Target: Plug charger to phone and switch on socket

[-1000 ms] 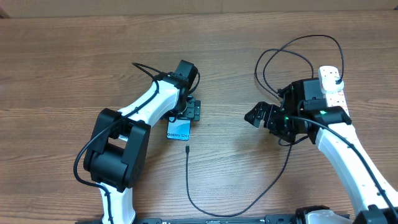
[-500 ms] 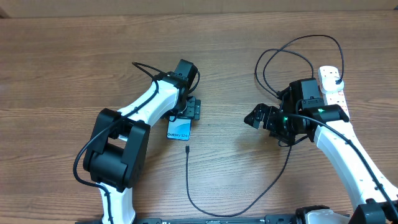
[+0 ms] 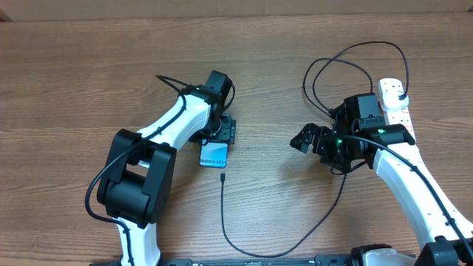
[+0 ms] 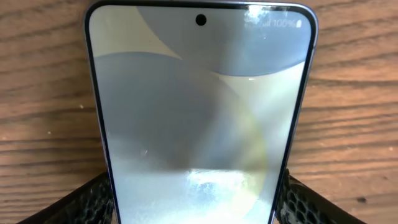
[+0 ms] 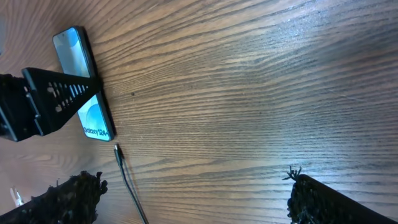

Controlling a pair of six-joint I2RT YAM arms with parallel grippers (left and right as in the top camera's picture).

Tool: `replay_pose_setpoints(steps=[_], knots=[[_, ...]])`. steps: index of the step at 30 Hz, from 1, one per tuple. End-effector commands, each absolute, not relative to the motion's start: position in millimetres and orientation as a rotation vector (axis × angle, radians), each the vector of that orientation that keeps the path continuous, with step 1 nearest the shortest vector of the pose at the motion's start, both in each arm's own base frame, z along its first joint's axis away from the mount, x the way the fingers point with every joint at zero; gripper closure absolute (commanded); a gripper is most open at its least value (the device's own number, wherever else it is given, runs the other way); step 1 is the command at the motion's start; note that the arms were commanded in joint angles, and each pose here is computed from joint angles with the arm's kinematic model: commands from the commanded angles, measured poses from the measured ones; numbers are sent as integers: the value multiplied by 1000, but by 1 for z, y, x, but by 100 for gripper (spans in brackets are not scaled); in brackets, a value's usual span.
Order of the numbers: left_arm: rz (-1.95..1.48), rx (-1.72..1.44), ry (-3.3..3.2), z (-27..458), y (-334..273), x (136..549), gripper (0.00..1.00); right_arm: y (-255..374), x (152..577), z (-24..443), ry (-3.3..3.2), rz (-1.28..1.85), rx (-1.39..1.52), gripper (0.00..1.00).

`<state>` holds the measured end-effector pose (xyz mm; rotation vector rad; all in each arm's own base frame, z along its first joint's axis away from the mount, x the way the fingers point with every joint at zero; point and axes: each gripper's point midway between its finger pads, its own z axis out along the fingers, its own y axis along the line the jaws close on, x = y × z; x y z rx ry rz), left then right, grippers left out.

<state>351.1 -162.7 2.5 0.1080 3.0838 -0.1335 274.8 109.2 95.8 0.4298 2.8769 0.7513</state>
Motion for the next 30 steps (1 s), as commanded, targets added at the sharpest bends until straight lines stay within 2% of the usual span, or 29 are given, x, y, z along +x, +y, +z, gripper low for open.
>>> replay_pose_setpoints(steps=[1,12,22,27,29,30], knots=[[-420,81,3186,-3,-183,330,29,113,280,104,2859,767,406,0],[-1257,-54,3071,58,-223,340,28,163,274,115,2838,920,179,0],[-1613,61,2941,89,-246,331,28,210,270,109,2840,956,88,0],[-1610,105,2932,88,-249,329,28,230,270,95,2862,991,63,0],[-1607,127,2931,88,-251,328,27,236,272,91,2863,1000,67,1],[-1596,163,2924,87,-252,327,27,240,273,90,2856,1007,61,7]])
